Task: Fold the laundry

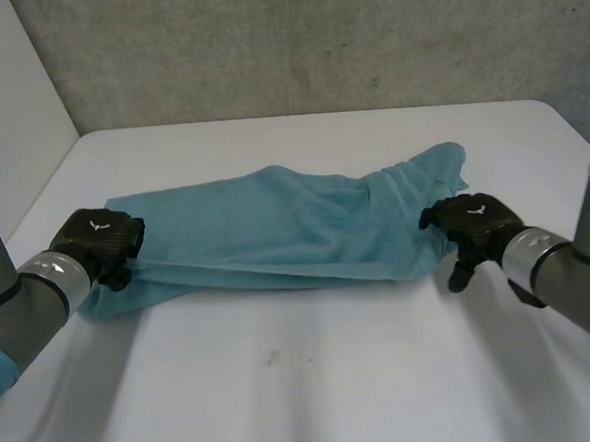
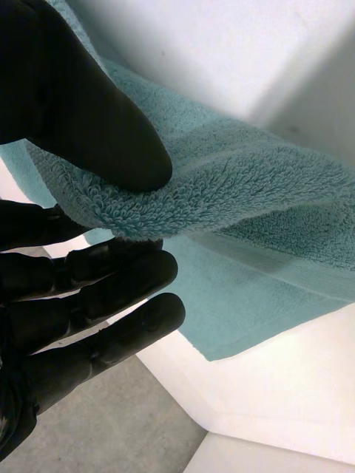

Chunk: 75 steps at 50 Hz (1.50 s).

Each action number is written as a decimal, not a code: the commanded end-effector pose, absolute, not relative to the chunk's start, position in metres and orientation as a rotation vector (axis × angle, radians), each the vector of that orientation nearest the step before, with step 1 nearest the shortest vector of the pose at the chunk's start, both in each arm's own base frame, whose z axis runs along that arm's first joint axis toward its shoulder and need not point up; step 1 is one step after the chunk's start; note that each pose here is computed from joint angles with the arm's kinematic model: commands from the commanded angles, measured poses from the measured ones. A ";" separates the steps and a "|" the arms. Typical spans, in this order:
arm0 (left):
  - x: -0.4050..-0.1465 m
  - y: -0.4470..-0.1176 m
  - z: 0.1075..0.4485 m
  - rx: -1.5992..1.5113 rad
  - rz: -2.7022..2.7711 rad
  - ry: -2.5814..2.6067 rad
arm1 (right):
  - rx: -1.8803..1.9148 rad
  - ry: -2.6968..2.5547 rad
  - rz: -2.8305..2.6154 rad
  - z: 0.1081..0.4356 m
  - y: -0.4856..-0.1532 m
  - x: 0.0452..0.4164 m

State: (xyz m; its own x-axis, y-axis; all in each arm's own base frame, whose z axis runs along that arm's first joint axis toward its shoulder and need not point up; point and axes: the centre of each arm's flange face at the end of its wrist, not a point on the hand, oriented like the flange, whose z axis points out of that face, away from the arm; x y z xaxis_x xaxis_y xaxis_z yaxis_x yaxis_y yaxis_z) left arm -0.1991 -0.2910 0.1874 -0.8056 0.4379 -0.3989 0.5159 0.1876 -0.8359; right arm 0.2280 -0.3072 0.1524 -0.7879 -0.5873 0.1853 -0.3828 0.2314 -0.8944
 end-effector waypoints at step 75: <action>-0.219 -0.363 0.283 0.556 -2.363 1.495 | -1.321 1.847 -2.611 0.305 -0.348 0.262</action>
